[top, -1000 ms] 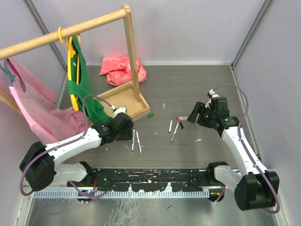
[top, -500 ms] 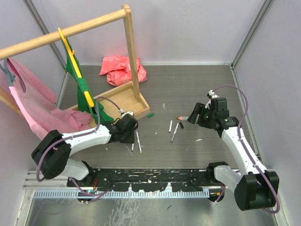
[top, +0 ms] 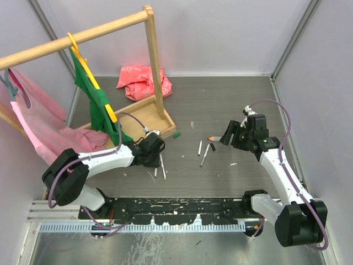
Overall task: Insert the pens into the pen caps
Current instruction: Pick up the pen from the center of the board.
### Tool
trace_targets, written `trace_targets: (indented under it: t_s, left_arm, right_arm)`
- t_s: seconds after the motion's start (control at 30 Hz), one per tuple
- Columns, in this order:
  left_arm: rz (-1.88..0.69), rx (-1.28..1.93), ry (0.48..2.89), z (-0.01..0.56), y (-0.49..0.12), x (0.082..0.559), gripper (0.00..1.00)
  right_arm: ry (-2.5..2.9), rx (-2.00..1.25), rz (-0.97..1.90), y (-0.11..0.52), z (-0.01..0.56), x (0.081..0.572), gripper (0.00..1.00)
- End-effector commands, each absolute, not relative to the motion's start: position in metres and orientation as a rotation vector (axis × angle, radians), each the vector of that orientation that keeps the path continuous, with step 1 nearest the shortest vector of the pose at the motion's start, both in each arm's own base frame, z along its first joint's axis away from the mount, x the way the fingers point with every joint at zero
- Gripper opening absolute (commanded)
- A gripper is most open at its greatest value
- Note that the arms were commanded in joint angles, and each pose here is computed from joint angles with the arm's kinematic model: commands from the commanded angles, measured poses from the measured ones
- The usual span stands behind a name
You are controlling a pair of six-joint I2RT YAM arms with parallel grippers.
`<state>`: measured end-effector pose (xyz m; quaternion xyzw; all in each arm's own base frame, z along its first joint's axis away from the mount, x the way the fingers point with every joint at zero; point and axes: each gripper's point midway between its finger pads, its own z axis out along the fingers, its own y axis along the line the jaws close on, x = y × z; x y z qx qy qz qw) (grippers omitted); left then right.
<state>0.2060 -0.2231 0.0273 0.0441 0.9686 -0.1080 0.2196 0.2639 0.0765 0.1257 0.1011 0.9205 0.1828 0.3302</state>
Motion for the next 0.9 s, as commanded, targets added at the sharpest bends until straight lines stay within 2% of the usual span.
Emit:
trace_targets:
  t_s: [0.0,0.33,0.77,0.87]
  left_arm:
    - [-0.358,0.148,2.635,0.039,-0.240,0.218,0.19]
    - [-0.312,0.167,2.667,0.030,-0.237,0.216,0.17]
    - [-0.187,0.195,2.695,0.017,-0.222,0.211,0.26]
    - [-0.183,0.198,2.696,0.016,-0.222,0.210,0.21]
  right_arm:
    - [2.350,0.233,0.506,0.080,0.141,0.273,0.71]
    - [2.350,0.228,0.507,0.080,0.142,0.273,0.71]
    - [2.355,0.223,0.499,0.079,0.139,0.270,0.71]
    - [2.351,0.225,0.498,0.079,0.140,0.270,0.71]
